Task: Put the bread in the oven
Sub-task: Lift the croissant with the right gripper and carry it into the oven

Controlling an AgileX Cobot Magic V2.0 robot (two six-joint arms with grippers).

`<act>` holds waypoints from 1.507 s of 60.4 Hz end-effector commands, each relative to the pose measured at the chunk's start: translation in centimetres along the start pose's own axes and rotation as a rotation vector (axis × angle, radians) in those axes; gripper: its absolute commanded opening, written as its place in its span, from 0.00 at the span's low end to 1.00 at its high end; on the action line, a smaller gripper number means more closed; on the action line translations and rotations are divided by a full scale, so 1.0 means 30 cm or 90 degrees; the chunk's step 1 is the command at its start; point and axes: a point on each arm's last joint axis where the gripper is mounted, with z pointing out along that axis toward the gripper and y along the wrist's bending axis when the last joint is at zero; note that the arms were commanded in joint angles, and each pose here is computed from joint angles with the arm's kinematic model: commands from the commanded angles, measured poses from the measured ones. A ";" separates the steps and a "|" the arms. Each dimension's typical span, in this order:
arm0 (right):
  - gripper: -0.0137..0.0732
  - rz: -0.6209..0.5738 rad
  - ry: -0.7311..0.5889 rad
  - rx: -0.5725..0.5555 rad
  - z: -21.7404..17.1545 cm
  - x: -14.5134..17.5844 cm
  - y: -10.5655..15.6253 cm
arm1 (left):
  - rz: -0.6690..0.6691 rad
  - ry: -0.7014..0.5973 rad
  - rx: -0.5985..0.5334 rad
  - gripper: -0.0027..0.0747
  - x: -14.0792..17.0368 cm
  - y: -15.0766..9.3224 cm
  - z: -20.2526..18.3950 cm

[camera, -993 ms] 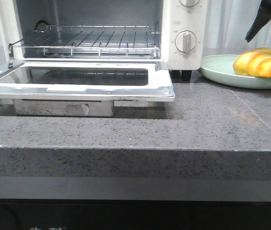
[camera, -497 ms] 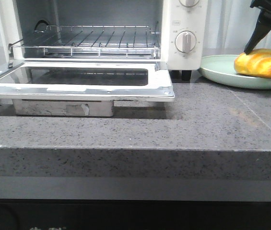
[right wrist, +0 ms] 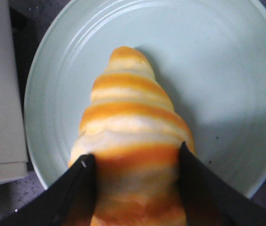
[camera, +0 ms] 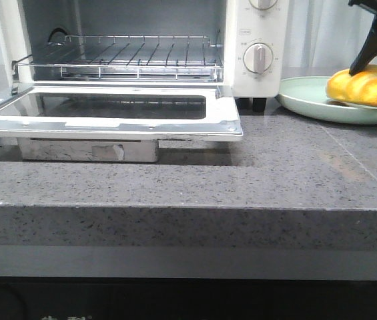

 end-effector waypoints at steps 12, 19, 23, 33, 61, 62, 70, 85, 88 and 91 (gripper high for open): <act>0.25 -0.070 -0.122 -0.050 -0.253 -0.039 0.077 | -0.010 -0.061 0.003 0.01 -0.050 -0.002 -0.009; 0.25 -0.131 -0.133 -0.060 -0.340 0.022 0.094 | -0.010 -0.061 0.003 0.01 -0.050 -0.002 -0.009; 0.25 -0.153 -0.134 -0.083 -0.394 0.088 0.106 | -0.010 -0.061 0.003 0.01 -0.050 -0.002 -0.009; 0.25 -0.197 -0.105 -0.170 -0.460 0.263 0.142 | -0.010 -0.065 0.003 0.01 -0.052 -0.003 -0.009; 0.25 -0.277 -0.092 -0.355 -0.344 0.331 0.506 | -0.010 -0.067 0.003 0.01 -0.053 -0.003 -0.009; 0.25 -0.278 -0.089 -0.353 -0.324 0.328 0.522 | -0.010 -0.069 0.003 0.01 -0.054 -0.003 -0.010; 0.25 -0.274 -0.108 -0.366 -0.239 0.266 0.647 | -0.010 -0.081 0.004 0.01 -0.059 -0.003 -0.010; 0.25 -0.263 -0.122 -0.372 -0.095 0.218 0.761 | -0.010 -0.085 0.004 0.01 -0.061 -0.003 -0.010; 0.25 -0.262 -0.122 -0.370 -0.062 0.216 0.776 | -0.010 -0.085 0.004 0.01 -0.061 -0.003 -0.010; 0.25 -0.261 -0.125 -0.370 -0.044 0.213 0.785 | -0.010 -0.085 0.004 0.01 -0.061 -0.003 -0.010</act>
